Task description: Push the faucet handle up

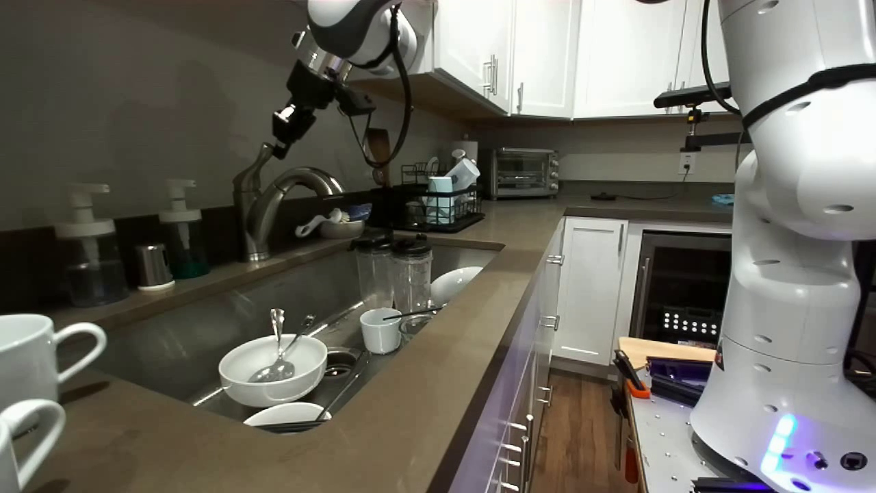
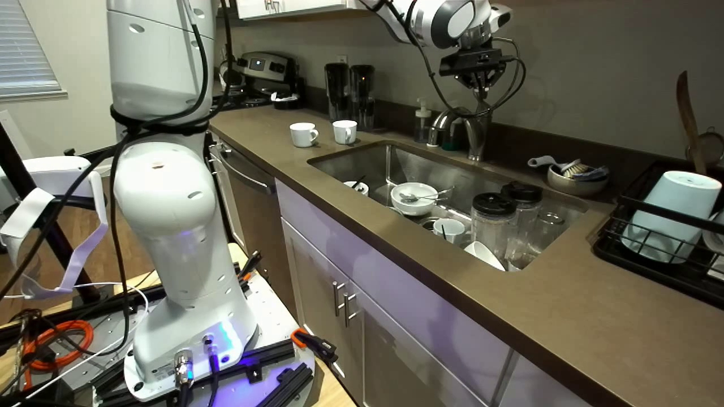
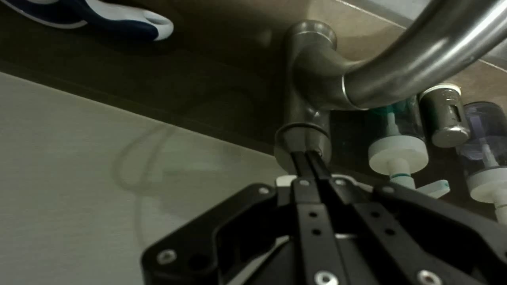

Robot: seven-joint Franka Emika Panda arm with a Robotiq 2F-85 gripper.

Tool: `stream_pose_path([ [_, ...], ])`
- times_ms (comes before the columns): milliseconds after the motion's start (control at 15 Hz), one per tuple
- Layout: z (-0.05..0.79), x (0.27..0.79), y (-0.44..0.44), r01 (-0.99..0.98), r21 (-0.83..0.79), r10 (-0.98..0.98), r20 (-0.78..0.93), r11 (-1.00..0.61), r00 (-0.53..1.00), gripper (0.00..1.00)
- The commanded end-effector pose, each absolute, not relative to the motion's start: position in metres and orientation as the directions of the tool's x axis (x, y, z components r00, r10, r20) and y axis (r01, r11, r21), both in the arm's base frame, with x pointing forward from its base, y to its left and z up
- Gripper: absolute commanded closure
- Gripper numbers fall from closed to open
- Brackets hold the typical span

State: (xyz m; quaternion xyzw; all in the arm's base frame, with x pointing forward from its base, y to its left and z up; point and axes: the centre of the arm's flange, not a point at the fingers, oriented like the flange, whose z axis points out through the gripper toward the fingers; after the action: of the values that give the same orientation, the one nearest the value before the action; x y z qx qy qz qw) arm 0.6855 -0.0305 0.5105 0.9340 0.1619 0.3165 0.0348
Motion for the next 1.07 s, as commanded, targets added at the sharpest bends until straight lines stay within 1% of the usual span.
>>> stream_pose_path([
  [0,0.5187,0.6933,-0.0310,0.319,0.132,0.336,0.561,-0.939,0.757,0.95],
  [67,0.5192,0.6931,-0.0305,0.312,0.134,0.333,0.544,-0.940,0.770,0.96],
  [267,0.5209,0.6906,-0.0266,0.317,0.125,0.336,0.483,-0.940,0.808,0.95],
  [467,0.5227,0.6887,-0.0230,0.340,0.108,0.350,0.465,-0.934,0.814,0.95],
  [1000,0.5222,0.6902,-0.0221,0.308,0.185,0.358,0.538,-0.933,0.763,0.95],
])
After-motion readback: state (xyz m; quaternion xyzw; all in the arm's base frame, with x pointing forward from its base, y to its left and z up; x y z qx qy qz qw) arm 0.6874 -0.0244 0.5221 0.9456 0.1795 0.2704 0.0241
